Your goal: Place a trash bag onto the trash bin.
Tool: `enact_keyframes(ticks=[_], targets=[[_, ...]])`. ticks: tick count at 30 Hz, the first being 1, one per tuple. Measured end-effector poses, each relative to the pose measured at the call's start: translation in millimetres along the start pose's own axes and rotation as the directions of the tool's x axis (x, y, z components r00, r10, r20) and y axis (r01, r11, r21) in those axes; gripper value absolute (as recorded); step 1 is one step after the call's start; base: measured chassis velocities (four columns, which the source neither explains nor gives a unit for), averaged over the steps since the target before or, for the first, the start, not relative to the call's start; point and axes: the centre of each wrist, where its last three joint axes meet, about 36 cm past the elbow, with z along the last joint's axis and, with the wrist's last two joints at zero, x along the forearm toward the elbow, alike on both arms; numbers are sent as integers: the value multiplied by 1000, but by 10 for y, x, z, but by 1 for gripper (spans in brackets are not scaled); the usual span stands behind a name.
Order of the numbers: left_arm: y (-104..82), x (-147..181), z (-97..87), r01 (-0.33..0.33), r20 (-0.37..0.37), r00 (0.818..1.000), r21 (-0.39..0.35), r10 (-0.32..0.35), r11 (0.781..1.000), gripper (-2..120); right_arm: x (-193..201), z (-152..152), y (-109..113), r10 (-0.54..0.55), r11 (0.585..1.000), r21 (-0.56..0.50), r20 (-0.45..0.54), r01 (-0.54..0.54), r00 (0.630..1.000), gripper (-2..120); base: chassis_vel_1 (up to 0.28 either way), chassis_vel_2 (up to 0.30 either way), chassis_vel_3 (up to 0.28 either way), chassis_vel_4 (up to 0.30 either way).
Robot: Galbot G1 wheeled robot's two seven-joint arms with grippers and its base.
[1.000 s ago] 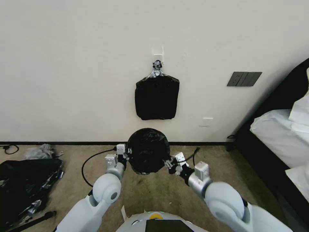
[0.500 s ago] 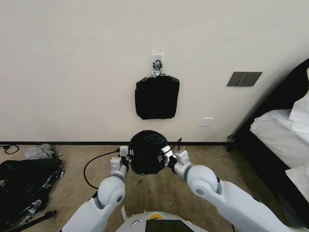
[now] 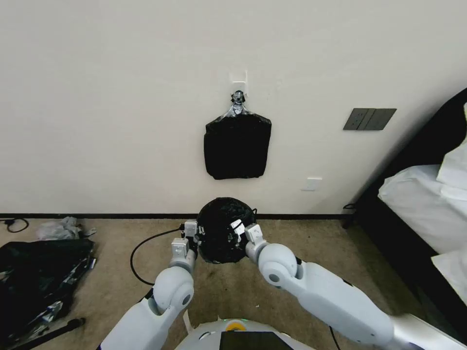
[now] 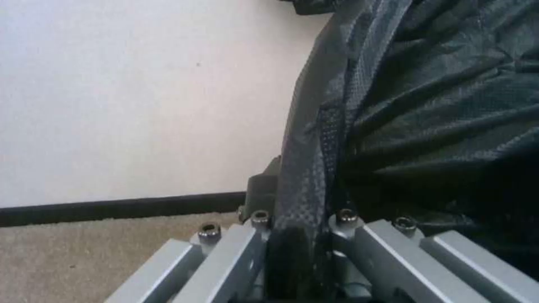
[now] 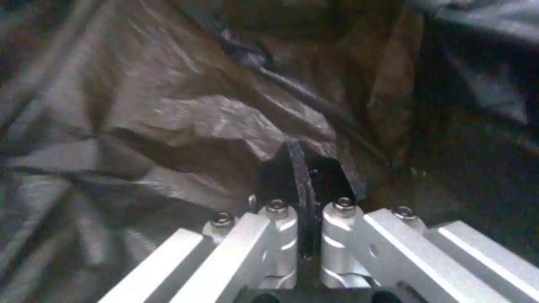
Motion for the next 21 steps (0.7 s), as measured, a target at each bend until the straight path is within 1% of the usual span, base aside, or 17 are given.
enact_keyframes(ticks=[2, 8, 11, 21], targets=[[1, -4, 2, 3, 2, 1000, -4, -3, 1000, 2, -94, 26, 28, 11, 1000, 8, -9, -11, 1000, 0, 0, 0, 0, 0], [-1, -3, 18, 6, 3, 1000, -13, -6, 1000, 2, -204, 50, 45, 37, 999, 32, -11, -36, 999, 0, 0, 0, 0, 0], [-8, -6, 38, 2, 3, 1000, -18, -2, 1000, 2, -322, 77, 47, 60, 996, 60, -17, -59, 998, 0, 0, 0, 0, 0], [-63, 8, 55, -14, 1, 1000, -15, 14, 1000, 2, -476, 79, 118, 58, 996, 70, -32, -56, 998, 0, 0, 0, 0, 0]])
